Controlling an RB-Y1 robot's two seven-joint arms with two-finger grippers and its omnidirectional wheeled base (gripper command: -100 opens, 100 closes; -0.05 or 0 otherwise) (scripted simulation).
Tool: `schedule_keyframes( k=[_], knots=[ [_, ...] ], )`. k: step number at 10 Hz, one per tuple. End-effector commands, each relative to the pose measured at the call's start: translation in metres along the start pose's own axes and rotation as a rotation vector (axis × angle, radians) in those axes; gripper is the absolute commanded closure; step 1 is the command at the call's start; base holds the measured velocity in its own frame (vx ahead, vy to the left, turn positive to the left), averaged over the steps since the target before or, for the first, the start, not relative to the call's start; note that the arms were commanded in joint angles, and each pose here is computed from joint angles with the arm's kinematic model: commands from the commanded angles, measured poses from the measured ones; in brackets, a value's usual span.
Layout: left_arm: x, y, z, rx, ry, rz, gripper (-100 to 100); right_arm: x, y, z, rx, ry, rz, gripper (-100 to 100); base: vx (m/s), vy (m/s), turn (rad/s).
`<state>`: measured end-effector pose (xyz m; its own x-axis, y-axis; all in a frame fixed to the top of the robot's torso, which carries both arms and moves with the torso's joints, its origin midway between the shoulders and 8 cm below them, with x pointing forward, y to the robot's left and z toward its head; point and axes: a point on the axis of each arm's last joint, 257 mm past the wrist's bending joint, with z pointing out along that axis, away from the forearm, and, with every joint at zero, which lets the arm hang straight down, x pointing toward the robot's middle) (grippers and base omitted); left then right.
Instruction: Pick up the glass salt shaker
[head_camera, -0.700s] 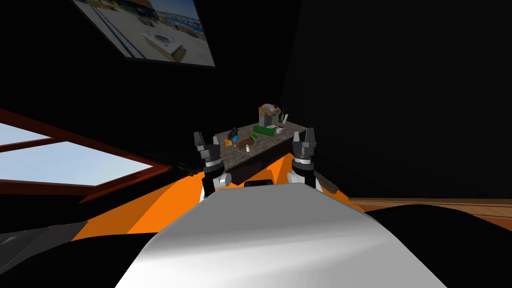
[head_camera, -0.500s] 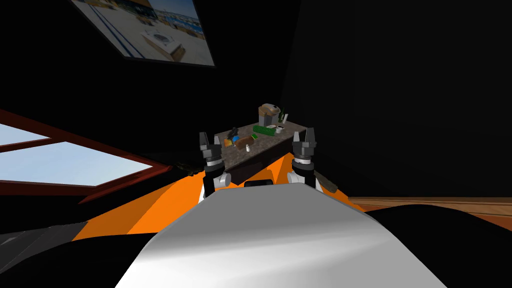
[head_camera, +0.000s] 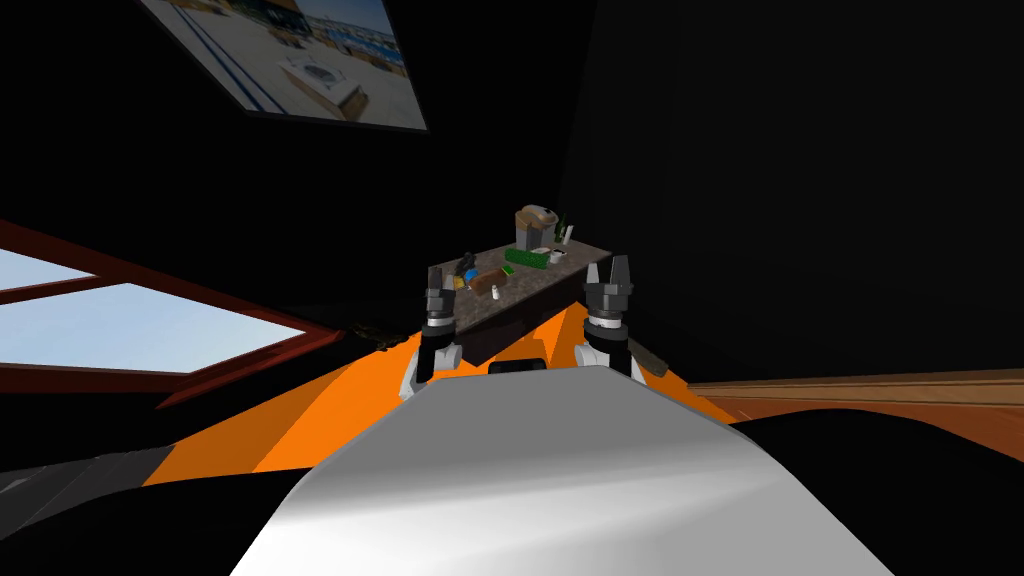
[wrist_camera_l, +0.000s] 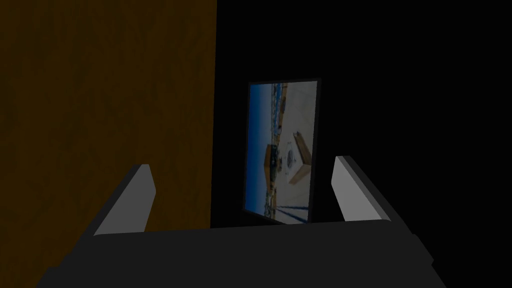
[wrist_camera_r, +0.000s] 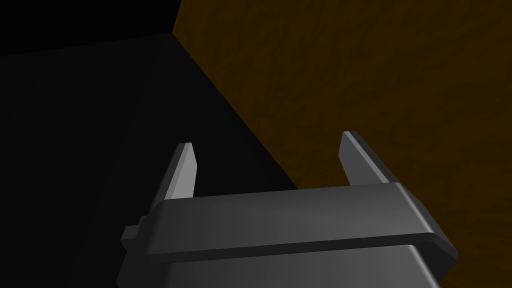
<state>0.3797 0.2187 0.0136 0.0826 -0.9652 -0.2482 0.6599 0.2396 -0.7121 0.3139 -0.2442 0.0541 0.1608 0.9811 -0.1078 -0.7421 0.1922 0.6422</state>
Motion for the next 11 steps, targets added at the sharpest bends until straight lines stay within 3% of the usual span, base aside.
schedule_keyframes(
  k=[1, 2, 3, 7, 10, 11],
  knots=[
    [0.014, 0.018, 0.002, -0.025, 0.066, 0.039, -100, 0.0, 0.0, 0.0, 0.0, 0.0, 0.0, 0, -0.12, 0.009, -0.051],
    [0.024, 0.029, 0.003, -0.038, 0.107, 0.066, -100, 0.0, 0.0, 0.0, 0.0, 0.0, 0.0, 0, -0.102, 0.017, -0.052],
    [0.024, 0.03, 0.003, -0.04, 0.108, 0.066, -100, 0.0, 0.0, 0.0, 0.0, 0.0, 0.0, 0, -0.059, 0.013, -0.019],
    [0.058, 0.08, 0.006, -0.092, 0.265, 0.193, -100, 0.0, 0.0, 0.0, 0.0, 0.0, 0.0, 0, -0.088, 0.004, -0.058],
    [0.066, 0.106, 0.001, -0.132, 0.308, 0.231, -100, 0.0, 0.0, 0.0, 0.0, 0.0, 0.0, 0, -0.052, 0.0, -0.024],
    [0.071, 0.118, 0.002, -0.142, 0.344, 0.269, -100, 0.0, 0.0, 0.0, 0.0, 0.0, 0.0, 0, -0.046, -0.002, -0.037]
  ],
)
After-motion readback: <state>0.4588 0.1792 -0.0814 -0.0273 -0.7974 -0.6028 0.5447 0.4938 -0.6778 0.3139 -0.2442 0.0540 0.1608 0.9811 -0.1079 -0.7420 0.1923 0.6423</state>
